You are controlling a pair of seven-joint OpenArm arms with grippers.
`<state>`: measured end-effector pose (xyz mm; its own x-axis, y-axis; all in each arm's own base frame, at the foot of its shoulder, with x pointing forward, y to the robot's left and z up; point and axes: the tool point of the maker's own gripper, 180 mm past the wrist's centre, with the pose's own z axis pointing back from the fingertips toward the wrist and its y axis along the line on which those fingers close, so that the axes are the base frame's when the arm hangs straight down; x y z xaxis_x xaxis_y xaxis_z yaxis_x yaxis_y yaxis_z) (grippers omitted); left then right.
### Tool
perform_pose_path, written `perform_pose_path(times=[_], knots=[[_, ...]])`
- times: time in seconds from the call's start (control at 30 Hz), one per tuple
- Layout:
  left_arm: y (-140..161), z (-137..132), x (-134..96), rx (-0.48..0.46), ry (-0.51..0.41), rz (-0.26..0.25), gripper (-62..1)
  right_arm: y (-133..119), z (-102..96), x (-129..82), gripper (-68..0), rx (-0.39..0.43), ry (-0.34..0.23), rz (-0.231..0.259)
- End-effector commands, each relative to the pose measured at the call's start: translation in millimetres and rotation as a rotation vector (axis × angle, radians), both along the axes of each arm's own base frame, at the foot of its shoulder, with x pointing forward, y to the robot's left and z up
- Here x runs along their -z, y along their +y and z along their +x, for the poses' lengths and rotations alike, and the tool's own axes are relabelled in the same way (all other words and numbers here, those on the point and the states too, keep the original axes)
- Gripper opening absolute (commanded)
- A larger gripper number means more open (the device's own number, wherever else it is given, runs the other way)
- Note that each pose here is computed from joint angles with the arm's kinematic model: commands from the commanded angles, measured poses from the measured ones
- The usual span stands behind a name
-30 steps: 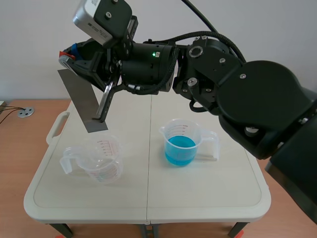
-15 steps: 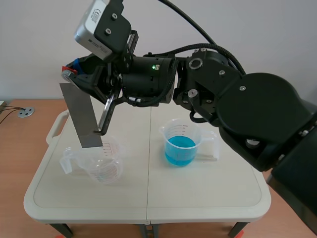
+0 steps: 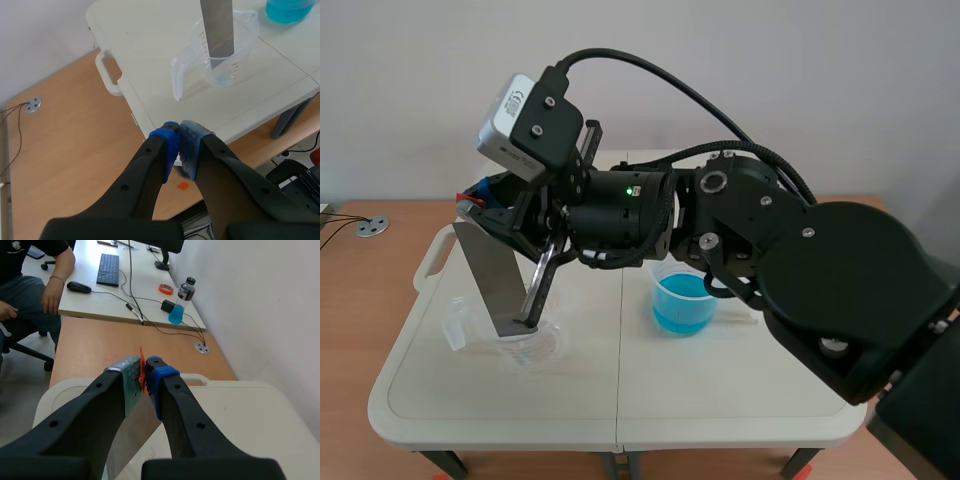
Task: Hold the metal plate by the orange handle, dip it into the blue solution, take it out and point at it, then put the plate back in the beaker on the left.
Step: 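Return to the home posture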
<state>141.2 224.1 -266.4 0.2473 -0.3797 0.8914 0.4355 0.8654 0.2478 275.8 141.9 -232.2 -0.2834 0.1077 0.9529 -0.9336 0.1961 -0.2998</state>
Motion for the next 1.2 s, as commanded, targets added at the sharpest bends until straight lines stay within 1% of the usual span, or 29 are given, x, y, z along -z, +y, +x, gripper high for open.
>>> perform_pose_path(times=[0.0,0.13,0.27,0.4,0.57,0.7,0.83,1.0,1.07,1.17], knots=[[-1,2,-8,-0.001,-0.026,-0.005,-57.8,-3,4.6,-9,-66.3,0.011,-0.011,0.028],[-1,2,-8,-0.001,-0.026,-0.005,-57.8,-3,-0.3,0,-66.3,0.012,0.005,0.012],[0,2,-8,-0.001,-0.026,-0.005,-57.8,-4,-1.7,10,-66.3,0.018,0.01,-0.027],[0,2,-8,-0.001,-0.026,-0.005,-57.8,-6,1.8,17,-66.3,0.047,0.019,-0.037],[0,2,-8,-0.001,-0.026,-0.005,-57.8,-10,4.1,30,-66.3,0.067,0.048,-0.055],[0,2,-8,-0.001,-0.026,-0.005,-57.8,-13,10.2,38,-65.4,0.102,0.052,-0.073],[0,2,-8,-0.002,-0.026,-0.005,-57.8,-14,11.3,42,-57.5,0.108,0.045,-0.099],[0,2,-7,-0.002,-0.025,-0.004,-57.8,-17,16.0,40,-49.2,0.127,0.038,-0.096],[0,2,-7,-0.002,-0.025,-0.004,-57.8,-18,20.0,39,-43.3,0.149,0.026,-0.096],[0,2,-7,-0.002,-0.025,-0.004,-57.8,-20,24.6,38,-31.8,0.175,0.014,-0.09]])
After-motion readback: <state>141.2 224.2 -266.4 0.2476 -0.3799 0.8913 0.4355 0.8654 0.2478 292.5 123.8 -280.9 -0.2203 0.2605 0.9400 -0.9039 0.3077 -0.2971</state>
